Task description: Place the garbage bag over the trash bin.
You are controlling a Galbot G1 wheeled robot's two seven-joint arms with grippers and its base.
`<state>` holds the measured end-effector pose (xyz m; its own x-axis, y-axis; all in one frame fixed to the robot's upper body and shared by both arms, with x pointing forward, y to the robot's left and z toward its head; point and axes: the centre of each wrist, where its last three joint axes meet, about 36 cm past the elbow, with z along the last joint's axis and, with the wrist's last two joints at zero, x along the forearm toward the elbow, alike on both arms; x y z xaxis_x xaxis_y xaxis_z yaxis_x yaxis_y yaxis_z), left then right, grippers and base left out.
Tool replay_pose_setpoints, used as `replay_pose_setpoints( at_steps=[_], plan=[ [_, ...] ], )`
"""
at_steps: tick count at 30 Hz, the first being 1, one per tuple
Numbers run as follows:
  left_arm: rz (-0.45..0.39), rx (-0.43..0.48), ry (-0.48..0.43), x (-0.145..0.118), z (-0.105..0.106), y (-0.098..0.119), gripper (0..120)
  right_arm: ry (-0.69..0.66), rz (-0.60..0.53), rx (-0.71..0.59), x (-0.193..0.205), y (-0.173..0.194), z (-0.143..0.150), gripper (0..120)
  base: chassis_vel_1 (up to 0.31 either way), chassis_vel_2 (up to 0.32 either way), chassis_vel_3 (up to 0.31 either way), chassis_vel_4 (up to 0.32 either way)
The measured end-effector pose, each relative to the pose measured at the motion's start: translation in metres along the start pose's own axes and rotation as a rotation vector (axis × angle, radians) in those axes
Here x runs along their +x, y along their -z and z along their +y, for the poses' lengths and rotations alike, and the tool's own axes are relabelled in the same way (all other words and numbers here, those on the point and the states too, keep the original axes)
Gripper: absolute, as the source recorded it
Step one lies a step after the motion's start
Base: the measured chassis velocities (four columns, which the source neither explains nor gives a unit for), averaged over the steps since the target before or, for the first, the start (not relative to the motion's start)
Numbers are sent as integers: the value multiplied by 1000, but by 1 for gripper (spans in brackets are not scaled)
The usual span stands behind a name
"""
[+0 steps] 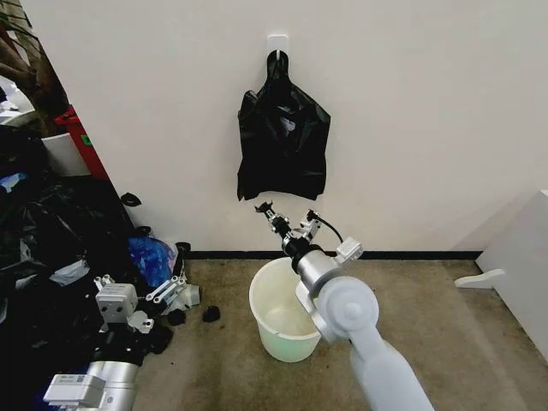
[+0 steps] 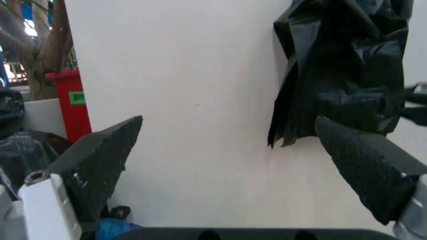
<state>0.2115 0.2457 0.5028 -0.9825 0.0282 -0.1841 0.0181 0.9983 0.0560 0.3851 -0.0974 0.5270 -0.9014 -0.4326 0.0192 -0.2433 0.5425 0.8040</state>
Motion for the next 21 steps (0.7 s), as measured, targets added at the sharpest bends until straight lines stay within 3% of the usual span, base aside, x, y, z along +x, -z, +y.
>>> replay_pose_setpoints(
  at_steps=[2, 7, 10, 12, 17, 21],
  plan=[
    [0, 1, -1, 0, 0, 0, 100, -3, -7, -19, 0, 4, 3, 28, 0, 0, 0, 0],
    [0, -2, -3, 0, 0, 0, 100, 7, -22, -217, -2, 36, 22, 48, 0, 0, 0, 0],
    [2, -4, -3, 0, 0, 0, 100, 10, -58, -231, -11, 50, 27, 61, 0, 0, 0, 0],
    [2, -4, -3, 1, 0, 0, 100, 14, -63, -238, -13, 53, 28, 63, 0, 0, 0, 0],
    [5, -7, -2, 1, 0, 0, 100, 14, -44, -395, -26, 81, 44, 86, 0, 0, 0, 0],
    [6, -8, -1, 1, 0, 0, 100, 6, -45, -432, -36, 85, 49, 97, 0, 0, 0, 0]
  ],
)
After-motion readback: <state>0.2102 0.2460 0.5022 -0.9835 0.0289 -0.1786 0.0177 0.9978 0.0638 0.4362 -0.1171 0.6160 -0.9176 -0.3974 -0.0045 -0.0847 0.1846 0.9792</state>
